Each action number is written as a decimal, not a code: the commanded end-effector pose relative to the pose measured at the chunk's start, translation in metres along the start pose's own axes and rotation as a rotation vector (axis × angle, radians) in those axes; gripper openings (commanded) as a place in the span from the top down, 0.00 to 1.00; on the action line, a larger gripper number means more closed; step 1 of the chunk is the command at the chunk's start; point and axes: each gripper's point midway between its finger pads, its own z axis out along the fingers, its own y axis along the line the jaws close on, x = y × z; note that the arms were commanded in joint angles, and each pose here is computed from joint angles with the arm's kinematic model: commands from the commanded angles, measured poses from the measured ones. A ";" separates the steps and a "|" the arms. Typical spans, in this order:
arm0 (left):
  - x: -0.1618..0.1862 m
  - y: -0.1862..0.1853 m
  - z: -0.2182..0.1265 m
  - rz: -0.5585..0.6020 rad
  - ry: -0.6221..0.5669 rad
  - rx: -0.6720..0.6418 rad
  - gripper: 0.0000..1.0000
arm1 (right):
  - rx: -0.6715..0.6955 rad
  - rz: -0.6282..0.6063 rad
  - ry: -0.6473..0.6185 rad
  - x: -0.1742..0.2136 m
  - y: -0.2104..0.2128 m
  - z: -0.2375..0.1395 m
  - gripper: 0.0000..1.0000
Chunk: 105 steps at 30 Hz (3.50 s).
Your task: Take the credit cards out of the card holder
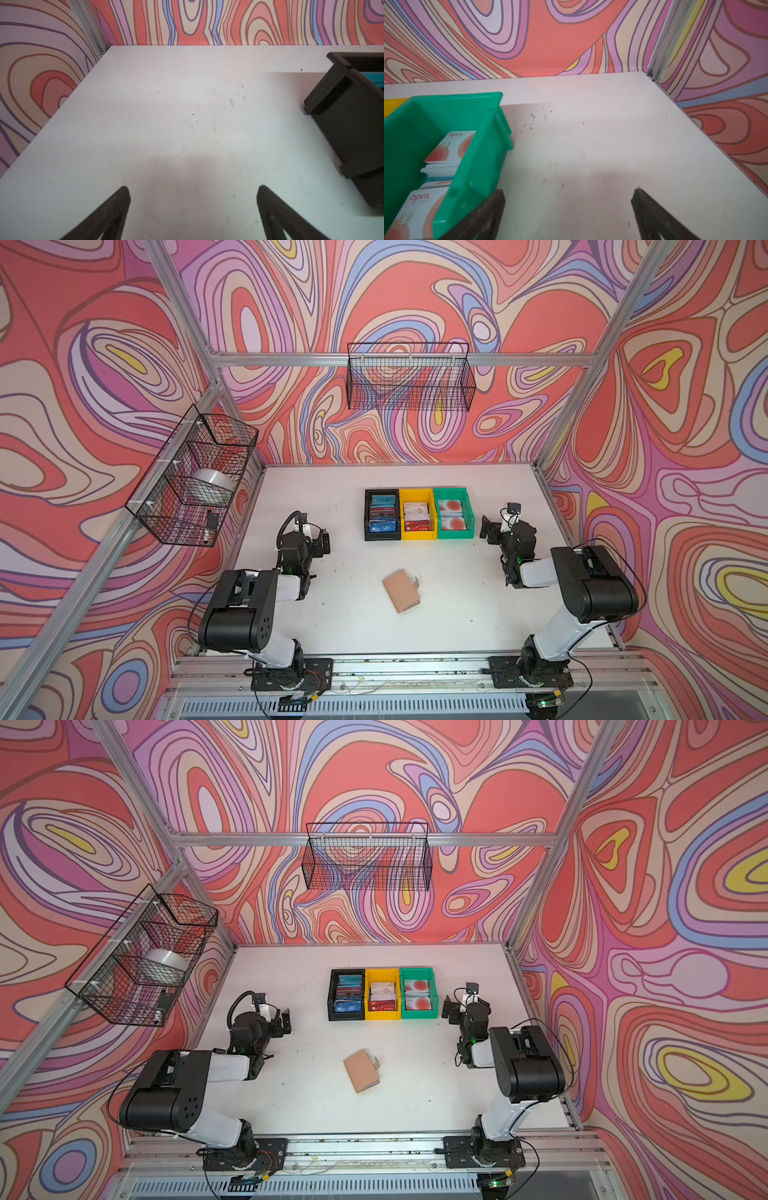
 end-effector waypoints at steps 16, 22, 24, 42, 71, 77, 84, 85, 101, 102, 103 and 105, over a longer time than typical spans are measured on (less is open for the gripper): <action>-0.019 -0.006 0.001 0.025 0.018 0.038 0.09 | -0.001 -0.104 -0.024 -0.034 0.023 -0.014 0.12; -0.041 -0.031 -0.007 0.020 0.127 0.140 0.11 | -0.223 -0.207 0.120 -0.062 0.100 -0.035 0.22; -0.044 -0.048 -0.015 -0.019 0.159 0.213 0.12 | -0.327 -0.213 0.206 -0.058 0.128 -0.047 0.27; 0.003 -0.172 -0.128 -0.305 0.243 0.572 0.68 | -1.084 0.020 0.583 0.003 0.269 -0.207 0.60; 0.113 -0.237 -0.159 -0.228 0.531 0.597 0.81 | -1.101 0.119 1.060 0.115 0.270 -0.235 0.62; 0.122 -0.238 -0.158 -0.220 0.559 0.582 0.82 | -1.090 0.124 1.087 0.122 0.274 -0.230 0.63; 0.135 -0.232 -0.161 -0.219 0.589 0.564 0.83 | -1.067 0.092 1.074 0.120 0.269 -0.229 0.62; 0.136 -0.231 -0.160 -0.220 0.588 0.561 0.83 | -1.061 0.083 1.065 0.118 0.268 -0.228 0.62; 0.140 -0.243 -0.153 -0.188 0.598 0.570 0.85 | -1.037 0.081 1.047 0.116 0.267 -0.224 0.61; 0.141 -0.244 -0.152 -0.189 0.601 0.572 0.85 | -1.032 0.084 1.054 0.118 0.267 -0.223 0.61; 0.143 -0.245 -0.152 -0.190 0.609 0.573 0.85 | -1.023 0.085 1.060 0.121 0.267 -0.222 0.61; 0.146 -0.246 -0.152 -0.201 0.622 0.574 0.85 | -1.000 0.083 1.061 0.124 0.265 -0.219 0.61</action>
